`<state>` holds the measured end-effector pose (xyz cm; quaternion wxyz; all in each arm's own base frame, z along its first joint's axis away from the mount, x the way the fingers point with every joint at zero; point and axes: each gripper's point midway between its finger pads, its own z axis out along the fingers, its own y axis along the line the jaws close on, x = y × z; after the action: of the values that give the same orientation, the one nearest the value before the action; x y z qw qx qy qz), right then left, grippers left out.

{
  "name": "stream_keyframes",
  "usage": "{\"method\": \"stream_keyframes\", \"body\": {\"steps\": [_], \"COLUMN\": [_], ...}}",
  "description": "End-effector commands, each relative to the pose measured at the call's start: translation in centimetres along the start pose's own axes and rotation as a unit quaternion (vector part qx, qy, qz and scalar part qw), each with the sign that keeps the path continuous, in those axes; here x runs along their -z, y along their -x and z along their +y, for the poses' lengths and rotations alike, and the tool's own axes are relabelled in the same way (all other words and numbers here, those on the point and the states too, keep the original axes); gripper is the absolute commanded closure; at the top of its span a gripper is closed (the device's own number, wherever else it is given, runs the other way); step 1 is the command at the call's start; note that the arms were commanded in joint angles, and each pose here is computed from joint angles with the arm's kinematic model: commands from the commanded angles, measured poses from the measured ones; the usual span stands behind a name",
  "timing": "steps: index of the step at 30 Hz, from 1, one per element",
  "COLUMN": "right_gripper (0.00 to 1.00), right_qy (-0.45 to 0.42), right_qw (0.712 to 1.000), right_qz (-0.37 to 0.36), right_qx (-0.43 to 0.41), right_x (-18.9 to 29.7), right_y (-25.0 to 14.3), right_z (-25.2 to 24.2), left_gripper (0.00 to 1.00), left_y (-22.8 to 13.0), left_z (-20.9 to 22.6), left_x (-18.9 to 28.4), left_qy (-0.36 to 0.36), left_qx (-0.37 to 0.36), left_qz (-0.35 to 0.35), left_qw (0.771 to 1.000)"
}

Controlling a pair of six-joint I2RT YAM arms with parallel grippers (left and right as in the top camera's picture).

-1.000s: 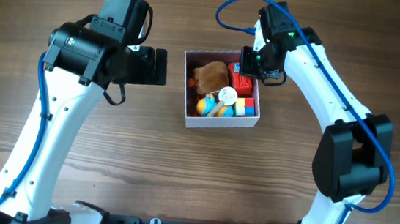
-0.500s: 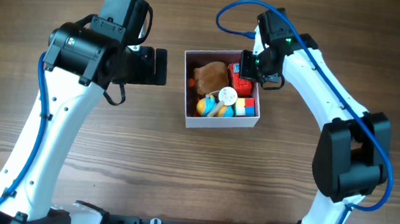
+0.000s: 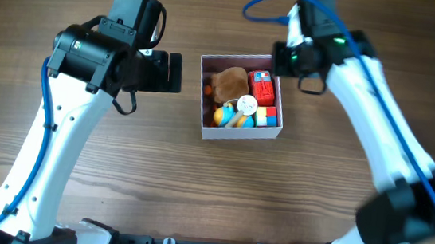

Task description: Pack container

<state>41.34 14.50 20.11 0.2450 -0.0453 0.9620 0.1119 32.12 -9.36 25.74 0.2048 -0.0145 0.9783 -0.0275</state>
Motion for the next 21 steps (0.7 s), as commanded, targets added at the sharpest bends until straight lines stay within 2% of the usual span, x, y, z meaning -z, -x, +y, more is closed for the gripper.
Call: {"method": "stream_keyframes", "body": {"steps": [1, 6, 11, 15, 18, 19, 21], "right_gripper": [0.96, 0.95, 0.96, 0.96, 0.94, 0.92, 0.72], "right_qy": [-0.051, -0.065, -0.075, -0.064, -0.048, -0.043, -0.033], "right_qw": [0.997, 0.995, 0.995, 0.994, 0.988, 0.985, 0.977], "right_qz": [-0.059, -0.038, -0.040, -0.076, -0.141, -0.164, -0.210], "right_qx": [-0.014, -0.066, -0.055, -0.047, -0.040, -0.039, -0.033], "right_x": [5.3, 6.8, 9.2, 13.0, 18.1, 19.8, 23.4], "right_y": [1.5, 0.0, -0.9, -1.5, -1.7, -2.0, -2.7], "right_z": [-2.2, -4.2, -5.1, -4.2, -3.4, -3.2, -2.9], "left_gripper": [0.00, 0.00, 0.00, 0.00, 0.00, 0.00, 0.00], "left_y": [0.2, 0.2, 0.2, 0.2, 0.2, 0.2, 0.2], "left_z": [-0.3, -0.3, -0.3, -0.3, -0.3, -0.3, -0.3], "left_x": [0.1, 0.1, 0.1, 0.1, 0.1, 0.1, 0.1], "left_qy": [-0.006, -0.006, -0.006, -0.006, -0.006, -0.006, -0.006], "left_qx": [-0.009, -0.009, -0.009, -0.009, -0.009, -0.009, -0.009], "left_qz": [-0.003, -0.003, -0.003, -0.003, -0.003, -0.003, -0.003], "left_qw": [1.000, 1.000, 1.000, 1.000, 1.000, 1.000, 1.000]}}
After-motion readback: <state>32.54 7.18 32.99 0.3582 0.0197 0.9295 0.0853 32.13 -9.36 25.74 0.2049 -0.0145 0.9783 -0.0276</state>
